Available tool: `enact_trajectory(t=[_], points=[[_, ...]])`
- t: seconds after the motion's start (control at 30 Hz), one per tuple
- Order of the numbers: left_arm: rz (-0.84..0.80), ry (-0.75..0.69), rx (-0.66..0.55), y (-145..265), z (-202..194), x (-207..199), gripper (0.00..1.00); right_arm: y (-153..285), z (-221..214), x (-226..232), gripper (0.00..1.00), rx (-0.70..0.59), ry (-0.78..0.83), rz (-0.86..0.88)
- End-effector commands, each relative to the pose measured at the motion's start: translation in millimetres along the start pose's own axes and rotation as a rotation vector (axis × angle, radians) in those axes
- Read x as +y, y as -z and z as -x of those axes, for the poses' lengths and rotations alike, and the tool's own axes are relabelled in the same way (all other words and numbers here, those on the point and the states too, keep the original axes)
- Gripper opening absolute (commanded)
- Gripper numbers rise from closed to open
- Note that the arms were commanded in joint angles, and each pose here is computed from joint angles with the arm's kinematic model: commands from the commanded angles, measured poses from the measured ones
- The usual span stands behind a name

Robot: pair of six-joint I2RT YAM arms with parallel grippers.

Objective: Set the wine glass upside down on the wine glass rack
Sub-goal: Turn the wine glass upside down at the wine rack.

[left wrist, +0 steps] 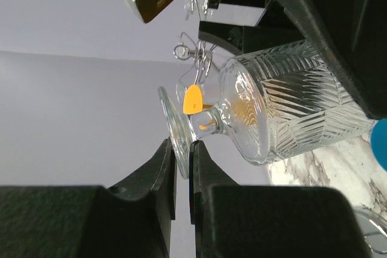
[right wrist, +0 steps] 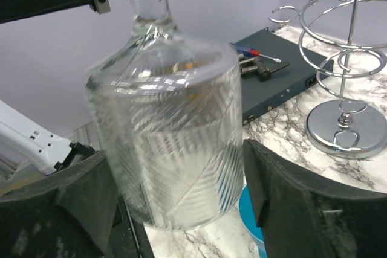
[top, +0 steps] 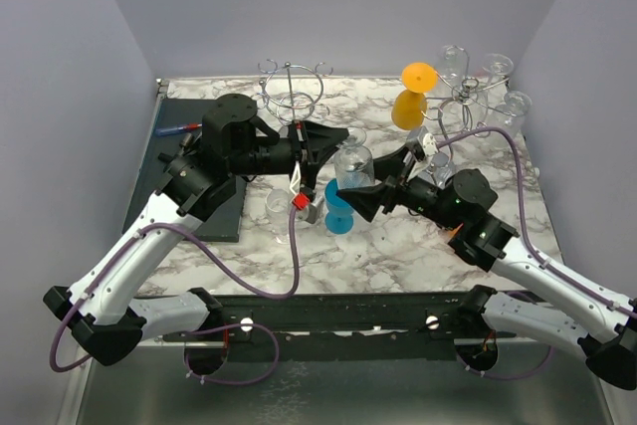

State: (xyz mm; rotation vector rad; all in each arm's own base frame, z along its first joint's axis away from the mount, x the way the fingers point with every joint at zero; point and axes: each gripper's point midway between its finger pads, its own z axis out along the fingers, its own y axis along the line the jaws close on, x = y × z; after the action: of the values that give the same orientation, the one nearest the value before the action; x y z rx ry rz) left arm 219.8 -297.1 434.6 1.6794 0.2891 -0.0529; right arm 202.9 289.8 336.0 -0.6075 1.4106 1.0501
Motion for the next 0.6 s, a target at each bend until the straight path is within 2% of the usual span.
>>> enact_trajectory(t=[0.0,0.07,0.17,0.4,0.53,0.57], points=[[0.013,-0.057,-0.094,-8,22,5,0.0,-1,20,2,0.86,-0.101,-0.022,-0.001],[0.009,-0.058,-0.096,-10,23,4,0.0,-1,15,2,0.99,-0.098,-0.039,0.002],[0.003,-0.05,-0.094,-11,22,2,0.0,2,11,2,0.97,-0.105,-0.048,0.006],[-0.008,-0.045,-0.098,-14,21,-3,0.0,5,12,-4,0.68,-0.109,-0.044,-0.032],[-0.018,-0.029,-0.105,-16,22,-8,0.0,11,14,-11,0.45,-0.144,-0.022,-0.07],[-0.02,-0.022,-0.109,-17,23,-8,0.03,13,13,-14,0.42,-0.154,-0.017,-0.084]])
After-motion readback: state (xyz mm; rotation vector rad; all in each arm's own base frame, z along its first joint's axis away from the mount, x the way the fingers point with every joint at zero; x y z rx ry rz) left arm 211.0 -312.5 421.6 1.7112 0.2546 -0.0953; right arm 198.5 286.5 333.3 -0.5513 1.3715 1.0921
